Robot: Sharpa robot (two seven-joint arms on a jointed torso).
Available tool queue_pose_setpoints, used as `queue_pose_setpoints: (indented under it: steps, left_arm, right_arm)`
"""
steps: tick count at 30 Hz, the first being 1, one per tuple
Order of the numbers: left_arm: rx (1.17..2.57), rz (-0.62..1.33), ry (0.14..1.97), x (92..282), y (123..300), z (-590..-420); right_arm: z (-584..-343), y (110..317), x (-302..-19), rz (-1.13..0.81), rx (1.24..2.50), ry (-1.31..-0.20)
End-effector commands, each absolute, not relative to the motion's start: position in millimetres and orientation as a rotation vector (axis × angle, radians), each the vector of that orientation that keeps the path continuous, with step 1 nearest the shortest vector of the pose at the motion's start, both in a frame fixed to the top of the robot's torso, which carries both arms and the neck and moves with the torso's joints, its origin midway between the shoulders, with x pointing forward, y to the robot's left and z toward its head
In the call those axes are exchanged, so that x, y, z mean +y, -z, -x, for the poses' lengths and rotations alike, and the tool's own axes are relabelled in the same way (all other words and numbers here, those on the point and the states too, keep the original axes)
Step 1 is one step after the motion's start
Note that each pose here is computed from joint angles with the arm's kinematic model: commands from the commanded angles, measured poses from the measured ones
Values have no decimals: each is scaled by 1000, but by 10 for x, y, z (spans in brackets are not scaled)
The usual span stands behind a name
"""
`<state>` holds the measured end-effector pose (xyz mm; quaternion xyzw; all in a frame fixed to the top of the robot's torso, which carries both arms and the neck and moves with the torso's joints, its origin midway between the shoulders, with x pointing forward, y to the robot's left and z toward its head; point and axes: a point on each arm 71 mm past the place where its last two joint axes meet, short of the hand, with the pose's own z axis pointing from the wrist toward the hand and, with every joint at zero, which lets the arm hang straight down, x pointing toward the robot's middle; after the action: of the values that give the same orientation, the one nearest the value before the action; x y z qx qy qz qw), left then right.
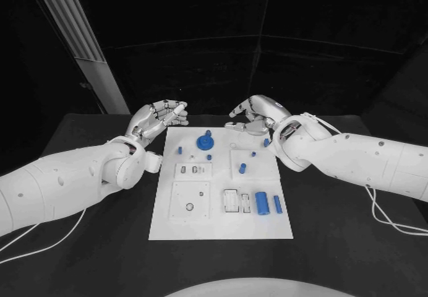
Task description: Assemble the parts on the task board
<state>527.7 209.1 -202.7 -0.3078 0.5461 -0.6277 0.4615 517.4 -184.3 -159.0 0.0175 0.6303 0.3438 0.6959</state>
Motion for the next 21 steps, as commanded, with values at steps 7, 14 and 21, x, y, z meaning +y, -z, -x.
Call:
queue_pose_setpoints:
  steps: [7,14,21]
  left_arm:
    - [1220,665,1626,2089,1951,-5247]
    - [1223,670,1623,2103,1977,-5240]
    - [1225,674,1618,2118,1997,-5238]
  right_arm:
    - [-5159,1589,-2297,-104,1425,-788]
    - [-5228,1689,-2574,-157,1493,-700]
    - [-5267,1827,-2698,-193,1565,-633]
